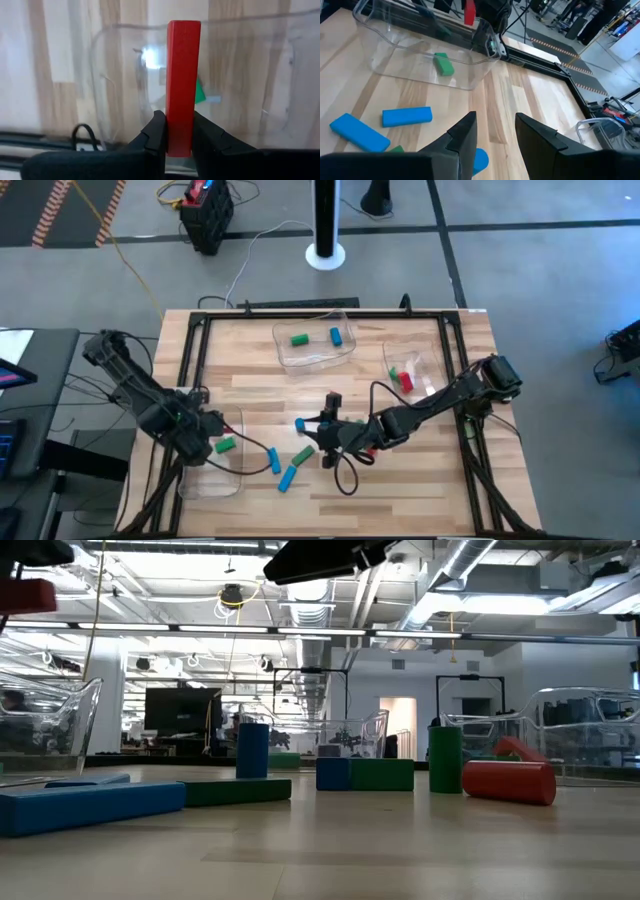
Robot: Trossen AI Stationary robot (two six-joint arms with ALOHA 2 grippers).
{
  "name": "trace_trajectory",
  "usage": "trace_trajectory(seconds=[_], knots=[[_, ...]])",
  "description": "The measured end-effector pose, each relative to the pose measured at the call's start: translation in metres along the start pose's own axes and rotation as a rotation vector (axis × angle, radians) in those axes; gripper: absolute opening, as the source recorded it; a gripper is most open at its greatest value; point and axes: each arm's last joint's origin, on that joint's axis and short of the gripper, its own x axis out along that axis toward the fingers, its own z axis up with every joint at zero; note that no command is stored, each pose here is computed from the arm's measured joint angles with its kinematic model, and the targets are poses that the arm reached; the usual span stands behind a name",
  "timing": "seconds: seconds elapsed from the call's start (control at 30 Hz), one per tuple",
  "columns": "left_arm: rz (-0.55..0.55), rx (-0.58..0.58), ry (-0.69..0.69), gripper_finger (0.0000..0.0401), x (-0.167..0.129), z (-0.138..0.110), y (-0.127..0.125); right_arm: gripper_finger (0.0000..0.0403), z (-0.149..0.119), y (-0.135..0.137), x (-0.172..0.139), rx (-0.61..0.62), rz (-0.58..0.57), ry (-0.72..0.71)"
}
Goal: Sort blocks by size
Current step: Put the red rectangle block into the left transparent bin
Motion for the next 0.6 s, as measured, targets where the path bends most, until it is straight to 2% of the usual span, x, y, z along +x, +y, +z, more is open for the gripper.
trace_trajectory(seconds=[0.27,0.6], knots=[[0.022,-0.043,0.143,0.0061,0.031,-0.018,-0.004,0.0166,-0.002,0.003,-0.002,-0.009,0.012,0.023],[-0.015,-0.042,0.128,0.0066,0.055,-0.021,-0.011,0.0166,-0.004,0.003,-0.002,0.001,0.013,0.036]])
